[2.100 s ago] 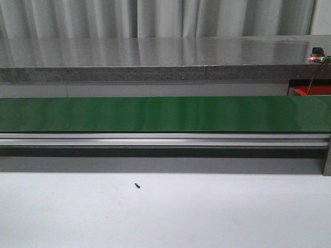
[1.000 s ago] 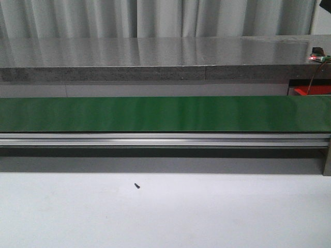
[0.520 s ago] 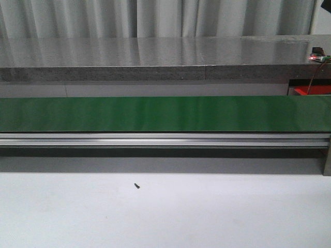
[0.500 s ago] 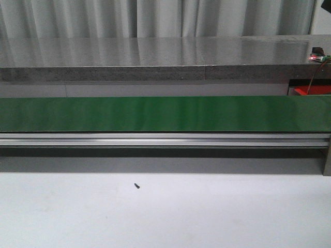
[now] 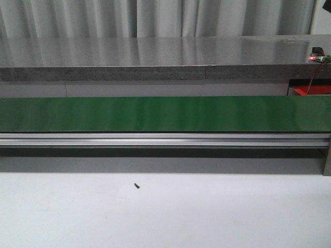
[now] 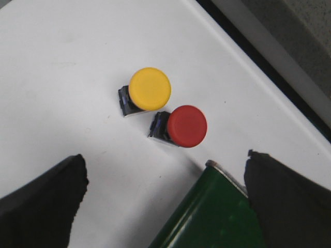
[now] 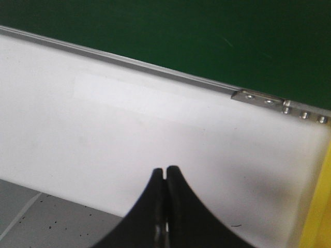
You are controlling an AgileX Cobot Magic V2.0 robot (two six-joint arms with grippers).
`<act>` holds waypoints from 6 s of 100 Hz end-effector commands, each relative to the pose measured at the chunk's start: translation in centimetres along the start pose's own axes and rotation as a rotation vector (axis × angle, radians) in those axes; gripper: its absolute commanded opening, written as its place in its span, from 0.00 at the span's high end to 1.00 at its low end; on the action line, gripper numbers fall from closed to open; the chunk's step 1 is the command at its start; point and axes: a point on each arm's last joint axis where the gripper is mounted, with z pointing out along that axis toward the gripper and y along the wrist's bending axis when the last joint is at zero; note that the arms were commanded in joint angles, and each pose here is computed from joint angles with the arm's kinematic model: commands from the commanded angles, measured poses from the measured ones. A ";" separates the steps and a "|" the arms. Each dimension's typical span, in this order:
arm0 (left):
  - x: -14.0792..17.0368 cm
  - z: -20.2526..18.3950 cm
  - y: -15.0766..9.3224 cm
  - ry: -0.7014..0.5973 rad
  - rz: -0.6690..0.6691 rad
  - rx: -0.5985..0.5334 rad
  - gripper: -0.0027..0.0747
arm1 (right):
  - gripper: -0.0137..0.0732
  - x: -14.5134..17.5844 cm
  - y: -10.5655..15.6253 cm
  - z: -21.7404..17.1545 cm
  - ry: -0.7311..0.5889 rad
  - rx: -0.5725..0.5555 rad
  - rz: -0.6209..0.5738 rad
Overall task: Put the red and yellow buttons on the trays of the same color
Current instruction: 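Move the left gripper to the last yellow button and grasp it, then set the yellow button on the belt with the left gripper and release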
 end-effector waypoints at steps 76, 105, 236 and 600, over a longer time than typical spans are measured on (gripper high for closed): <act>-1.9 6.7 -1.2 -0.073 -0.140 -0.039 0.20 | 0.96 -0.5 0.3 -1.3 -0.071 -0.017 -0.001; -2.3 7.6 -0.7 -0.115 -0.150 -0.050 0.20 | 0.96 -0.5 0.3 -1.3 -0.071 -0.017 -0.001; -3.0 6.6 -0.3 -0.156 -0.179 -0.036 0.75 | 0.96 -0.6 0.3 -1.3 -0.081 -0.022 0.003; 3.5 -3.5 -4.0 -0.104 0.225 0.018 0.19 | 0.96 -0.4 0.5 -1.3 -0.056 -0.041 0.015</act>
